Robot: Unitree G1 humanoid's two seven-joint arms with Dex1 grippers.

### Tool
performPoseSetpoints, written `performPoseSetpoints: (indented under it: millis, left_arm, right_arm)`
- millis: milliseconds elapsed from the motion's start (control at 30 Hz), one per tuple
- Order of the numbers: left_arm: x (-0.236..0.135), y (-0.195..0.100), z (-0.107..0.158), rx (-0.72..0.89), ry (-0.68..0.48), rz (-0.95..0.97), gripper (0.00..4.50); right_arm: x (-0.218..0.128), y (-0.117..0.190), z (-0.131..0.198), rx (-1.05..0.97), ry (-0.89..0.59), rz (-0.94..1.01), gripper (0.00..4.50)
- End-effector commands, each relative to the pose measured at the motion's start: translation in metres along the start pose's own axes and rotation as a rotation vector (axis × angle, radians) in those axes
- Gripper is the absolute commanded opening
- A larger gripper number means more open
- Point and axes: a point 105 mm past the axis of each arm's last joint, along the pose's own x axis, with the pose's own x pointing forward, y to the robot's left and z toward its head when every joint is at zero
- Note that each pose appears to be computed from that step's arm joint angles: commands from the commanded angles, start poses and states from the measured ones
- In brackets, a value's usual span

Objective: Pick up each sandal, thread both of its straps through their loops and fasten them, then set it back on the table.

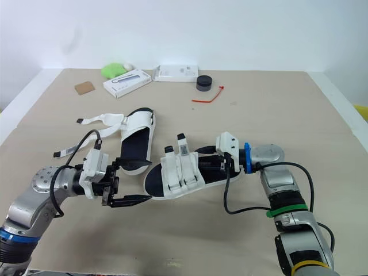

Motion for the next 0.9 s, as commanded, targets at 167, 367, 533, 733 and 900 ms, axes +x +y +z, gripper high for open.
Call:
performPoseSetpoints:
  millis: [167,367,533,733,900]
  left_arm:
    - [0.0,0.003,0.005,0.052,-0.007,-0.002,4.5]
    - [0.002,0.004,0.004,0.053,-0.007,-0.005,4.5]
    - [0.003,0.01,0.005,0.051,-0.017,0.013,4.5]
    - [0.005,0.018,0.007,0.053,-0.021,0.02,4.5]
    - [0.009,0.022,0.01,0.053,-0.029,0.021,4.5]
  right_arm:
    - [0.002,0.002,0.014,-0.017,-0.071,-0.004,0.05]
    - [-0.004,-0.004,0.018,0.032,-0.085,-0.093,0.05]
    - [-0.049,-0.045,0.023,0.191,-0.13,-0.5,0.05]
    - [-0.126,-0.07,0.011,0.298,-0.12,-1.042,0.05]
    - [-0.158,-0.061,-0.008,0.402,-0.088,-1.35,0.05]
